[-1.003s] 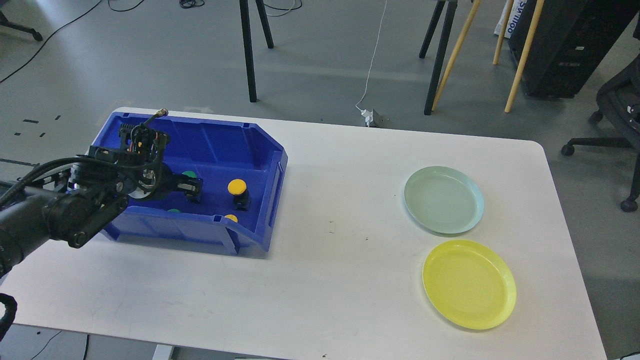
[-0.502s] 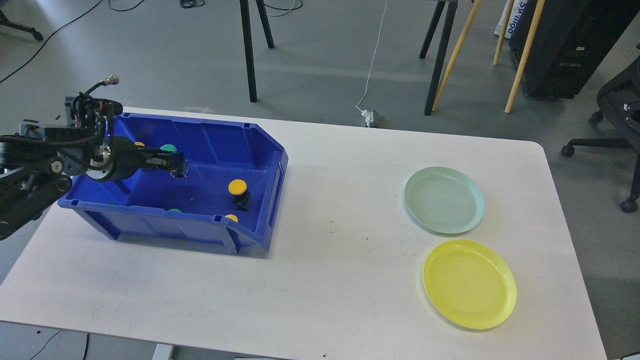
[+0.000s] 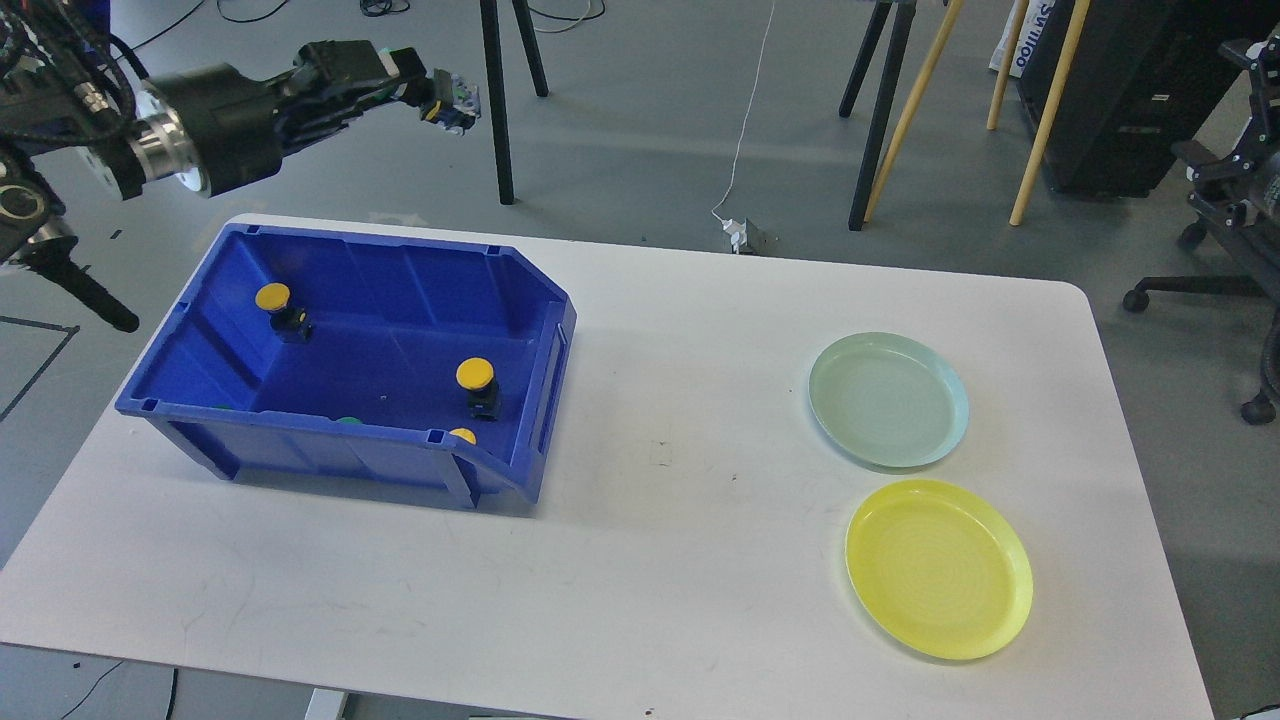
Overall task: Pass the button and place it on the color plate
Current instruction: 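Lift the green button out of the bin with the left gripper, then pass the green button from the left gripper to the right gripper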
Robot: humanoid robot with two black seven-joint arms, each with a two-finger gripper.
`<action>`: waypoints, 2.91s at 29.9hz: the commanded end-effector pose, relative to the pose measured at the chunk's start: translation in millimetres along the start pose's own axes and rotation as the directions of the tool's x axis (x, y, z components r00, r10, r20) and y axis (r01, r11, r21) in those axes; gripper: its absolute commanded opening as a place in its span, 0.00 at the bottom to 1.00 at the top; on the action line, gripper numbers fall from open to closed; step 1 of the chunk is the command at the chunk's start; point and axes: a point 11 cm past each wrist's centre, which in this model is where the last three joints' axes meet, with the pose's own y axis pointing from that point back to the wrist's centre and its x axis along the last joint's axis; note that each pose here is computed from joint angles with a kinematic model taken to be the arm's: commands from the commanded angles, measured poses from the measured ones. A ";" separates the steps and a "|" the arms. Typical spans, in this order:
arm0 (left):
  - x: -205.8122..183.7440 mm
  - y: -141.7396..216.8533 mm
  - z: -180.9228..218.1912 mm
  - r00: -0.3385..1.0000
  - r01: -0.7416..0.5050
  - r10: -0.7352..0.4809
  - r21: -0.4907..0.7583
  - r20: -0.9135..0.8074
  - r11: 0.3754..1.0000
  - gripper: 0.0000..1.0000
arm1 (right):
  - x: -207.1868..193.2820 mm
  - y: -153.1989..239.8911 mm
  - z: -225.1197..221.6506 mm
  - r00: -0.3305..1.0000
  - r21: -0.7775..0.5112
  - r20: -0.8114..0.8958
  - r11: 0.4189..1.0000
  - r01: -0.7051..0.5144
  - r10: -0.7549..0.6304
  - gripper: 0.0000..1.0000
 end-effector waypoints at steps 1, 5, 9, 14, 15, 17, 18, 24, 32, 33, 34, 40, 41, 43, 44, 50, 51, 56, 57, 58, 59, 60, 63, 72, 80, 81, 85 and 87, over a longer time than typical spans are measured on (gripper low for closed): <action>-18.2 -41.2 31.4 0.993 0.031 -0.045 -0.131 -0.107 0.991 0.31 | -26.9 -15.2 -7.3 0.997 0.056 0.062 0.997 0.048 -0.051 0.99; -30.1 -83.1 50.0 0.979 0.040 -0.076 -0.188 -0.190 0.981 0.31 | -72.6 -31.9 -31.4 0.978 0.154 0.119 0.976 0.155 -0.174 0.99; -33.7 -116.9 51.3 0.967 0.025 -0.068 -0.173 -0.247 0.985 0.31 | -138.1 -36.6 -57.4 0.922 0.236 0.119 0.913 0.333 -0.368 0.99; -40.3 -135.2 48.9 0.957 0.022 -0.065 -0.153 -0.282 0.988 0.31 | -208.8 -25.9 -79.7 0.823 0.301 0.096 0.805 0.512 -0.559 0.99; -41.2 -135.7 49.0 0.957 0.024 -0.067 -0.154 -0.282 0.988 0.31 | -217.5 -23.0 -81.2 0.808 0.305 0.091 0.789 0.534 -0.582 0.99; -42.0 -136.4 50.0 0.956 0.024 -0.069 -0.158 -0.286 0.987 0.31 | -228.8 -19.0 -85.0 0.786 0.317 0.087 0.765 0.560 -0.612 0.99; -43.7 -137.7 51.1 0.955 0.027 -0.073 -0.161 -0.287 0.987 0.31 | -232.1 -17.4 -84.1 0.780 0.317 0.087 0.759 0.569 -0.620 0.99; -44.4 -141.8 63.8 0.955 0.031 -0.085 -0.188 -0.285 0.982 0.31 | -246.4 -13.1 -81.3 0.763 0.318 0.091 0.745 0.587 -0.640 0.99; -39.2 -143.6 81.2 0.947 0.025 -0.096 -0.226 -0.307 0.974 0.31 | -245.9 -11.6 -71.8 0.765 0.303 0.100 0.752 0.585 -0.636 0.99; -40.6 -144.4 82.3 0.946 0.028 -0.099 -0.229 -0.307 0.973 0.31 | -246.2 -11.8 -72.2 0.765 0.305 0.103 0.752 0.584 -0.635 0.99; -43.2 -146.1 83.5 0.946 0.033 -0.105 -0.232 -0.308 0.972 0.31 | -246.0 -11.8 -72.6 0.766 0.306 0.103 0.752 0.583 -0.635 0.99; -49.2 -149.7 86.3 0.943 0.044 -0.119 -0.238 -0.310 0.970 0.31 | -248.5 -12.1 -76.9 0.773 0.315 0.101 0.757 0.572 -0.626 0.99; -51.4 -151.1 88.3 0.942 0.048 -0.125 -0.244 -0.312 0.969 0.31 | -249.0 -12.2 -76.8 0.773 0.315 0.101 0.757 0.572 -0.626 0.99; -54.6 -153.1 90.2 0.940 0.054 -0.133 -0.246 -0.314 0.968 0.31 | -252.1 -12.6 -76.9 0.770 0.319 0.104 0.754 0.574 -0.630 0.99; -55.9 -153.9 90.6 0.940 0.057 -0.135 -0.245 -0.314 0.968 0.31 | -253.4 -12.7 -76.8 0.768 0.320 0.106 0.753 0.575 -0.632 0.99; -57.3 -155.0 92.8 0.933 0.058 -0.143 -0.254 -0.329 0.966 0.31 | -259.1 -14.7 -80.9 0.768 0.335 0.110 0.751 0.569 -0.631 0.98; -57.3 -155.0 92.8 0.933 0.058 -0.143 -0.254 -0.329 0.966 0.31 | -259.8 -14.9 -81.6 0.768 0.337 0.108 0.750 0.569 -0.631 0.97; -57.3 -155.0 92.9 0.933 0.058 -0.143 -0.254 -0.331 0.965 0.31 | -260.1 -15.9 -82.3 0.775 0.353 0.112 0.754 0.554 -0.622 0.93; -57.3 -155.0 92.9 0.933 0.058 -0.143 -0.254 -0.331 0.965 0.31 | -260.3 -16.2 -82.5 0.777 0.355 0.111 0.755 0.551 -0.620 0.92; -56.9 -154.9 93.1 0.933 0.056 -0.142 -0.255 -0.331 0.965 0.31 | -262.2 -16.7 -83.7 0.778 0.365 0.114 0.754 0.546 -0.618 0.91; -56.9 -154.9 93.1 0.933 0.056 -0.142 -0.255 -0.331 0.965 0.31 | -263.1 -17.1 -84.1 0.779 0.374 0.116 0.754 0.541 -0.616 0.89; -56.9 -154.9 93.1 0.933 0.056 -0.142 -0.255 -0.331 0.965 0.31 | -264.6 -17.4 -84.1 0.781 0.379 0.117 0.754 0.536 -0.614 0.87; -57.5 -155.2 93.4 0.932 0.057 -0.143 -0.256 -0.332 0.965 0.31 | -265.6 -17.8 -84.0 0.789 0.378 0.095 0.755 0.536 -0.607 0.79; -64.1 -159.9 100.3 0.930 0.070 -0.161 -0.271 -0.331 0.960 0.31 | -269.7 -17.7 -82.9 0.785 0.376 0.087 0.750 0.544 -0.613 0.60; -64.0 -160.0 101.1 0.929 0.068 -0.161 -0.274 -0.334 0.959 0.31 | -270.7 -17.8 -81.1 0.787 0.360 0.070 0.751 0.553 -0.613 0.36; -64.0 -160.0 101.1 0.929 0.068 -0.161 -0.274 -0.334 0.959 0.31 | -270.8 -17.9 -81.9 0.787 0.361 0.068 0.751 0.554 -0.613 0.35; -64.3 -160.2 100.8 0.929 0.069 -0.162 -0.273 -0.332 0.960 0.31 | -271.6 -17.4 -82.1 0.783 0.362 0.068 0.747 0.558 -0.618 0.31; -64.7 -160.3 100.7 0.929 0.071 -0.162 -0.272 -0.332 0.960 0.31 | -271.7 -17.4 -82.0 0.783 0.360 0.068 0.747 0.558 -0.618 0.30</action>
